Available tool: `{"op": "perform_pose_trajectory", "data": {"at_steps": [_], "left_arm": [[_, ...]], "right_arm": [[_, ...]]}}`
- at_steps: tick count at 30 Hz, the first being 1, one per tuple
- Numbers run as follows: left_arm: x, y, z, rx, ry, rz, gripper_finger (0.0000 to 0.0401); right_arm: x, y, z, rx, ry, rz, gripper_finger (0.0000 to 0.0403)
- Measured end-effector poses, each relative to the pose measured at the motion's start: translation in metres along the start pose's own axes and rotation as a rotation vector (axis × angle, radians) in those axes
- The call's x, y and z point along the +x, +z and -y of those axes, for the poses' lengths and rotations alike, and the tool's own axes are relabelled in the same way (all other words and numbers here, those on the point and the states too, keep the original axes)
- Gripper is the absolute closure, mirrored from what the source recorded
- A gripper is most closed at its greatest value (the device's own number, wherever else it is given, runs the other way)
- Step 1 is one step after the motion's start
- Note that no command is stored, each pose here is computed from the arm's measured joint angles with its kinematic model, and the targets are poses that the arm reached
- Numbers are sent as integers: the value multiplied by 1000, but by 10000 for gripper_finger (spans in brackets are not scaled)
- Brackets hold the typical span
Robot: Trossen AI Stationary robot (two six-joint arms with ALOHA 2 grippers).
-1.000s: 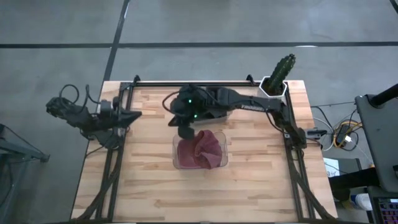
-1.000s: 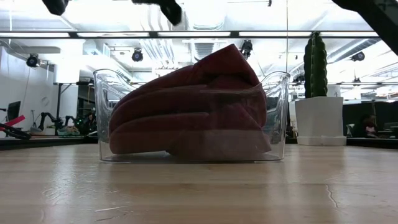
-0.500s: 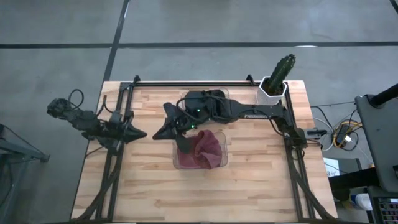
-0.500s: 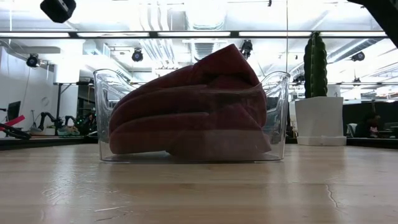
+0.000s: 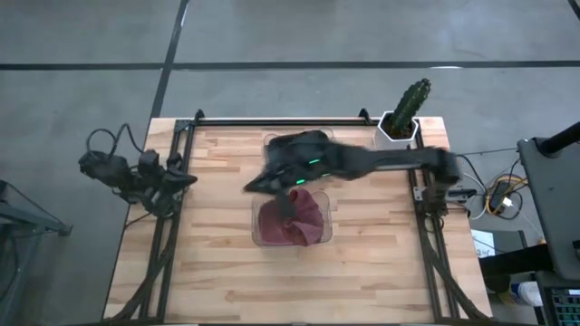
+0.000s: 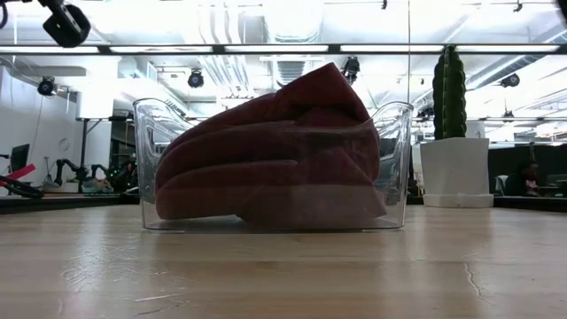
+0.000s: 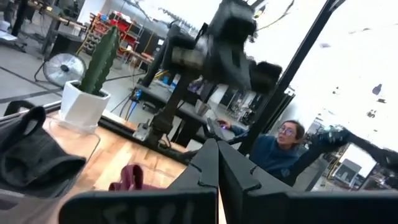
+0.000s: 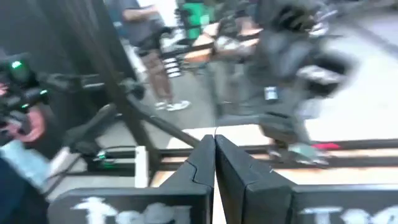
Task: Pick & Place hat
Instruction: Return to Home Position
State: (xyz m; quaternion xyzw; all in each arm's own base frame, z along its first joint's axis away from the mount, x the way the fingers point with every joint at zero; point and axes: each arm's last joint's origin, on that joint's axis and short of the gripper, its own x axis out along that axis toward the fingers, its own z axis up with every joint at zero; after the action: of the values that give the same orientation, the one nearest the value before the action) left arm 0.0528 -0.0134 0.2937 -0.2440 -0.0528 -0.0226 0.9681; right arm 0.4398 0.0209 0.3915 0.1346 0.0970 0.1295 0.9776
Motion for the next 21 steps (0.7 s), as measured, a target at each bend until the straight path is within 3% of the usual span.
{"op": "perform_pose_trajectory", "data": {"at_steps": [3, 7, 11, 15, 21], "left_arm": [[2, -6, -2, 3, 10, -13, 401], [4, -14, -4, -8, 18, -29, 401], [6, -22, -7, 17, 37, -69, 401], [5, -34, -13, 122, 85, -165, 401], [6, -38, -17, 164, 152, -162, 401]], "right_arm": [[-47, -2, -7, -17, -71, 35, 395], [-90, -33, -10, 19, -111, 58, 395], [-127, -67, -10, 190, -175, 51, 394], [-155, -100, -6, 337, -284, 48, 394], [-185, -149, -11, 324, -240, -98, 394]]}}
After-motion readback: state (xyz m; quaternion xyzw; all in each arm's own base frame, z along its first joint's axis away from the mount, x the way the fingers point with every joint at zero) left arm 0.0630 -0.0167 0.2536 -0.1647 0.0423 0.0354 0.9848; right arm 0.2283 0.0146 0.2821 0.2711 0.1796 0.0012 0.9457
